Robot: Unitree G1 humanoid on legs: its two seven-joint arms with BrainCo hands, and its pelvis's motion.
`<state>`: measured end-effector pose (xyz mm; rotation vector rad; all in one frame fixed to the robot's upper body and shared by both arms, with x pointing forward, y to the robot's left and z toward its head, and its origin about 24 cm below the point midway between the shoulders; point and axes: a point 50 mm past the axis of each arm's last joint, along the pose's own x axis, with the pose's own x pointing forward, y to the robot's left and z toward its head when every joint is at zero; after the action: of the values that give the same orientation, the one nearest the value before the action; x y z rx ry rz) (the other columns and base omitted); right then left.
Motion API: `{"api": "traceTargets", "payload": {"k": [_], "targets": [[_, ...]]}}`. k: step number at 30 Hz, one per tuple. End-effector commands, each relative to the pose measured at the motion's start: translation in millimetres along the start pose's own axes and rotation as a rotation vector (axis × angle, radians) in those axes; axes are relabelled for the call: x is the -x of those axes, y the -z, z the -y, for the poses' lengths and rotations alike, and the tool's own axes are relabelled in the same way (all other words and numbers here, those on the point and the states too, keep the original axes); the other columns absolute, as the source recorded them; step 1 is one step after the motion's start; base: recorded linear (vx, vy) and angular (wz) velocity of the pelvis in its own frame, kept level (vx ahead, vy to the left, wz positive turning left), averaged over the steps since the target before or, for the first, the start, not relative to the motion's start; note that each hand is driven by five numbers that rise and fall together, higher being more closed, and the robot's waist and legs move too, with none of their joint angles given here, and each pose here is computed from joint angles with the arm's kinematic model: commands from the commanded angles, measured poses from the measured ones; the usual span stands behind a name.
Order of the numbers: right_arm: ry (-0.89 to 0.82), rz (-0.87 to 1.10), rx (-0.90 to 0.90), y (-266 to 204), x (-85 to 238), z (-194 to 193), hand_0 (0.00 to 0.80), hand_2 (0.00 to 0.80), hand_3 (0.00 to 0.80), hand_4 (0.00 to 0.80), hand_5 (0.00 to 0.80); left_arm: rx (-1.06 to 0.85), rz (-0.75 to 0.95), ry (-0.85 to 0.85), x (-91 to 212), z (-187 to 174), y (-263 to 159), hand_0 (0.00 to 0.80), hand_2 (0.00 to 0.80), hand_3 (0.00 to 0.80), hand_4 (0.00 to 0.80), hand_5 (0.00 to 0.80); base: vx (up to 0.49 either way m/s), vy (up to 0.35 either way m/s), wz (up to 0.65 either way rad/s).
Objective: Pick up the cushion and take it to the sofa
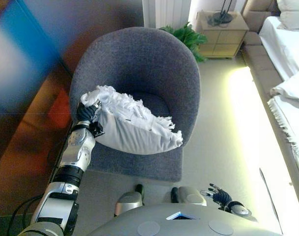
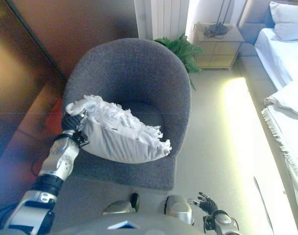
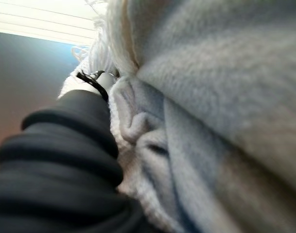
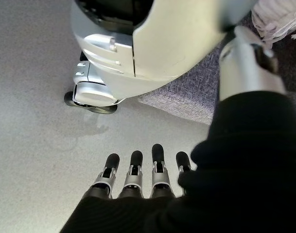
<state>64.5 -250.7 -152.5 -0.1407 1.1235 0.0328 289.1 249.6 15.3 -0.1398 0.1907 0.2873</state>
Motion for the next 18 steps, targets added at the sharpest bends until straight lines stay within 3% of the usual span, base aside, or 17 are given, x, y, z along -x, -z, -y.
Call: {"api": "traceTargets", "payload": {"k": [1,8,18], "targets": [[-0.056,0.035,0.076,-19,-7,-15,0.0,0.0,0.0,0.0,0.0,0.016,0.17,0.005,-29,18,-55,0.8,0.8,0.8,0.8,0.8,-0.018,0.031,-0.07],[-0.044,0.124,0.133,-61,-15,-10,0.0,0.0,0.0,0.0,0.0,-0.074,0.115,-0.115,-57,9,-78,0.8,0.8,0.8,0.8,0.8,-0.115,0.03,-0.14],[-0.043,0.376,0.151,-145,-16,-17,0.0,0.0,0.0,0.0,0.0,-0.176,0.26,-0.268,-77,12,-172,0.8,0.8,0.8,0.8,0.8,-0.156,0.003,-0.13]]}}
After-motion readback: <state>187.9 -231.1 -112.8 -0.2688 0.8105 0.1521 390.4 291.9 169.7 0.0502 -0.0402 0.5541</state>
